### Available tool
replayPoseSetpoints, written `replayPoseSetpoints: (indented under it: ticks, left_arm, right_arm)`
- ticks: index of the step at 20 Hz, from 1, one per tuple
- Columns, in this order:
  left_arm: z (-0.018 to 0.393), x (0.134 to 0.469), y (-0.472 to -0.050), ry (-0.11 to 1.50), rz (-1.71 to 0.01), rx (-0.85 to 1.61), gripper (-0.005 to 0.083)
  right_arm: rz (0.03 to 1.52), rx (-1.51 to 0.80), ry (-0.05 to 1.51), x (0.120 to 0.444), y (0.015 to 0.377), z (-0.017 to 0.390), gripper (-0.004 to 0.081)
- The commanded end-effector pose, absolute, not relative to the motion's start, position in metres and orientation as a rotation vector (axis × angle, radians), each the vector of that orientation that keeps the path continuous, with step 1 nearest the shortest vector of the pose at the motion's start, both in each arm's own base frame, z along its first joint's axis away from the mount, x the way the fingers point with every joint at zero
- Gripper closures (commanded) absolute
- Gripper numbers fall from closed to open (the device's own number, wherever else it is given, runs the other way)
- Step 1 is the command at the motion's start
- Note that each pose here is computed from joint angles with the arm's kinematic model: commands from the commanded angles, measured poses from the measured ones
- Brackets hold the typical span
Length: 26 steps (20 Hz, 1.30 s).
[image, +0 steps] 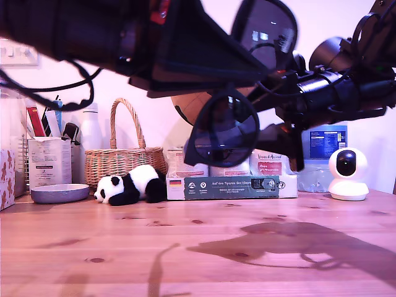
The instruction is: Pick up the sunglasses and close them, then place them back on the table
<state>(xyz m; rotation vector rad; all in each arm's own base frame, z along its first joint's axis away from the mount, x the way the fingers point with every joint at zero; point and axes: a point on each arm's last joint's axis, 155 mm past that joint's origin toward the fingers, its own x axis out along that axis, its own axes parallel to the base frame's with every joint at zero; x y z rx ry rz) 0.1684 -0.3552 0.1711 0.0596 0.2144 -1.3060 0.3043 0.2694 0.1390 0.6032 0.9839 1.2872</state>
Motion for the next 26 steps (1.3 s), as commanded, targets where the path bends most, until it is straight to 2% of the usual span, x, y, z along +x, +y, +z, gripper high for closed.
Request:
replayPoseSetpoints:
  ticks: [1, 5, 13, 18, 21, 26]
  left_arm:
    - [0.167, 0.171, -0.349, 0.206, -1.286, 0.035, 0.0793]
    - [0.164, 0.173, -0.342, 0.181, -1.264, 0.018, 0.0793]
    - [0.167, 0.173, -0.34, 0.16, -1.257, -0.001, 0.0793]
    - [0.162, 0.177, -0.339, 0.171, -1.243, 0.005, 0.0793]
    - [0.144, 0.188, -0.336, 0.206, -1.214, 0.017, 0.0793]
    - [0.135, 0.199, -0.338, 0.165, -1.214, -0.001, 0.0793]
  right_arm:
    - [1.31, 0.593, 0.977, 0.301, 0.279, 0.143, 0.0488]
    - [1.309, 0.553, 0.969, 0.299, 0.292, 0.138, 0.0488]
    - [1.283, 0.625, 1.053, 0.304, 0.31, 0.106, 0.0488]
    - [1.326, 0.627, 1.026, 0.302, 0.32, 0.113, 0.0488]
    - [1.3, 0.62, 1.017, 0.307, 0.318, 0.111, 0.0488]
    - [1.232, 0.661, 0.987, 0.331, 0.291, 0.111, 0.0489]
